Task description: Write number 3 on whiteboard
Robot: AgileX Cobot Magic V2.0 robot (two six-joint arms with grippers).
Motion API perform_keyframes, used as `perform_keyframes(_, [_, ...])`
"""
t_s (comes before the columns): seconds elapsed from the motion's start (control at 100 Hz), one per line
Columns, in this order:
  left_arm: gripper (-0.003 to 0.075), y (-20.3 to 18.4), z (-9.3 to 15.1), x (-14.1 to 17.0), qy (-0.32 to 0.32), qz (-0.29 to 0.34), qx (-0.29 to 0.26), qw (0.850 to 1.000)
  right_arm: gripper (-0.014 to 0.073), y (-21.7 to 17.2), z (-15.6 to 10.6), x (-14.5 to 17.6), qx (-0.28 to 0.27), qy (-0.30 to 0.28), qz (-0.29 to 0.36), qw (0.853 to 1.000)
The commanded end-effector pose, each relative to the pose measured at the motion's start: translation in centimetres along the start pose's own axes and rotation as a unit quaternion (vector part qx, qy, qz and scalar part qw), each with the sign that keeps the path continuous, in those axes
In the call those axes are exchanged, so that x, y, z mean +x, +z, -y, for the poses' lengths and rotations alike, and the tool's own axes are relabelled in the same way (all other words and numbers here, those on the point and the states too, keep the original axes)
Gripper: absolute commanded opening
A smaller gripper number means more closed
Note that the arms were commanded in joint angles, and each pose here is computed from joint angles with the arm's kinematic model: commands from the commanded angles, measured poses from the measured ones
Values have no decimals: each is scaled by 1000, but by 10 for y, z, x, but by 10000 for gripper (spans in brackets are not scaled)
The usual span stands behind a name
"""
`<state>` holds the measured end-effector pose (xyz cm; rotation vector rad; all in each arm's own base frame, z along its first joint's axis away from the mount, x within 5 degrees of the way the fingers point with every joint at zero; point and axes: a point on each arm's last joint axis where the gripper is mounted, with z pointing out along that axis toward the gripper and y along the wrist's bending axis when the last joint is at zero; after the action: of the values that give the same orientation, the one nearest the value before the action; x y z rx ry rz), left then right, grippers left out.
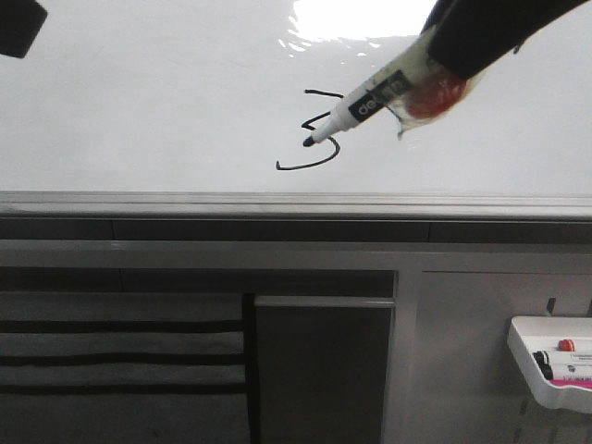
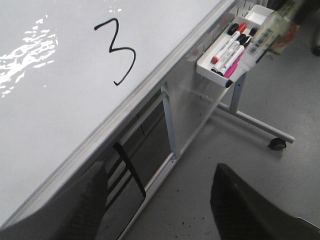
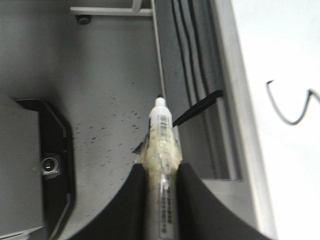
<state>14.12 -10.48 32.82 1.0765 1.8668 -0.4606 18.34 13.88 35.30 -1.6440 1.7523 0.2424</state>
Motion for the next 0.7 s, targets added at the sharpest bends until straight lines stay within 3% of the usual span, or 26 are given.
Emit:
perform_keyframes(0.0, [420, -4, -2, -14, 16, 44, -3, 999, -12, -11, 5, -13, 48, -31, 48, 997])
perform_keyframes(0.16, [420, 6, -1, -21, 107, 29, 49, 993, -12, -10, 2, -24, 66, -77, 73, 992])
perform_keyframes(0.32, [420, 20, -4, -34, 131, 18, 84, 988, -12, -8, -4, -34, 69, -109, 90, 988])
perform_keyframes(0.69, [420, 64, 10, -63, 198, 8, 155, 968, -12, -8, -5, -37, 74, -113, 98, 986])
